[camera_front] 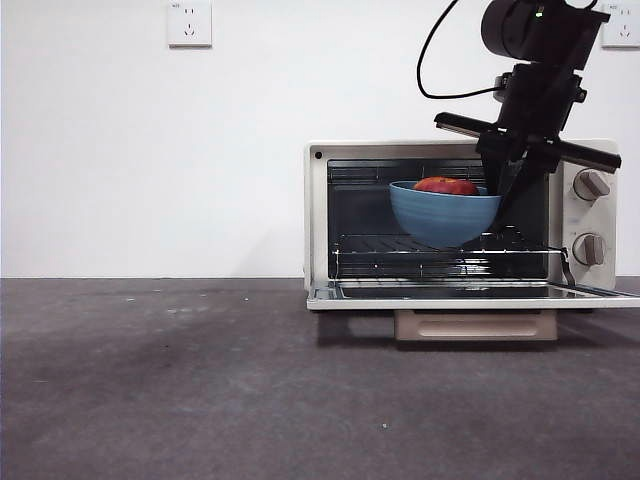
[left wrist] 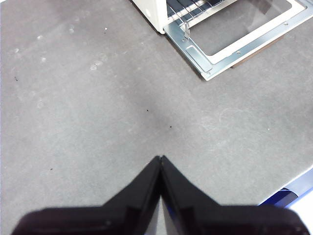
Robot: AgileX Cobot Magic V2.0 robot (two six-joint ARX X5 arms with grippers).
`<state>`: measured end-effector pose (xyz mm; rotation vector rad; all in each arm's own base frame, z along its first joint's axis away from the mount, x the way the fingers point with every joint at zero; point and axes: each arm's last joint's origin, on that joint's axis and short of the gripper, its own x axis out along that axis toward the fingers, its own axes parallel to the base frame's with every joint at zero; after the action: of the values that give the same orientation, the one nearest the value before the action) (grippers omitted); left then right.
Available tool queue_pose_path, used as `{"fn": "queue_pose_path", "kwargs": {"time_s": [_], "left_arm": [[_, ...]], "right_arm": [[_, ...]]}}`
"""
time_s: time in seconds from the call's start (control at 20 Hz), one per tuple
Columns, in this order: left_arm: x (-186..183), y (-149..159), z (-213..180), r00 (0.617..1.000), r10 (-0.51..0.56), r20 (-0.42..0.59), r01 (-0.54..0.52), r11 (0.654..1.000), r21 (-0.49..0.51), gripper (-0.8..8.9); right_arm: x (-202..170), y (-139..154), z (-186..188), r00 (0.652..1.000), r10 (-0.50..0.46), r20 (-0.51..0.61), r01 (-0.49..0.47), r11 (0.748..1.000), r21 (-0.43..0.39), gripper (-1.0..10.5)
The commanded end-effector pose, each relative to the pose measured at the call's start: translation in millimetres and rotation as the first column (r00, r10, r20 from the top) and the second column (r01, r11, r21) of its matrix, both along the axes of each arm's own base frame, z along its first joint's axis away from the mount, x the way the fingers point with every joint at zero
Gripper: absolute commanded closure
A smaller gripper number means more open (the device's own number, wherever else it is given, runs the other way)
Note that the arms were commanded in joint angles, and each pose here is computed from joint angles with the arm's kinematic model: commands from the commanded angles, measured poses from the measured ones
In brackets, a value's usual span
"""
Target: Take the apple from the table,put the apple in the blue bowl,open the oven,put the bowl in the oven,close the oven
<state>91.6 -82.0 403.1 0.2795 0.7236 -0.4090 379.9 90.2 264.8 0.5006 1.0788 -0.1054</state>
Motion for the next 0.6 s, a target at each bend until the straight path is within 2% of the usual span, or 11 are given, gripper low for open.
{"fn": "queue_pose_path", "kwargs": {"time_s": [0.05, 0.25, 0.6], "left_arm": [[-0.4, 0.4, -1.6, 1.000, 0.002, -0.006, -0.002, 1.000, 0.003, 8.19], [-1.6, 1.6, -3.1, 1.000, 0.003, -0.022, -0.003, 1.000, 0.020, 8.19], [-1.5, 1.5, -3.1, 1.000, 0.003, -0.022, -0.002, 1.000, 0.019, 8.19]], "right_arm": [[6.7, -3.3, -5.3, 0.997, -0.082, -0.009, 0.082, 0.996, 0.031, 9.5], [9.3, -11.3, -7.1, 0.981, -0.195, -0.018, 0.196, 0.980, 0.042, 9.5], [12.9, -12.3, -5.1, 0.973, -0.231, 0.013, 0.230, 0.971, 0.069, 9.5]]}}
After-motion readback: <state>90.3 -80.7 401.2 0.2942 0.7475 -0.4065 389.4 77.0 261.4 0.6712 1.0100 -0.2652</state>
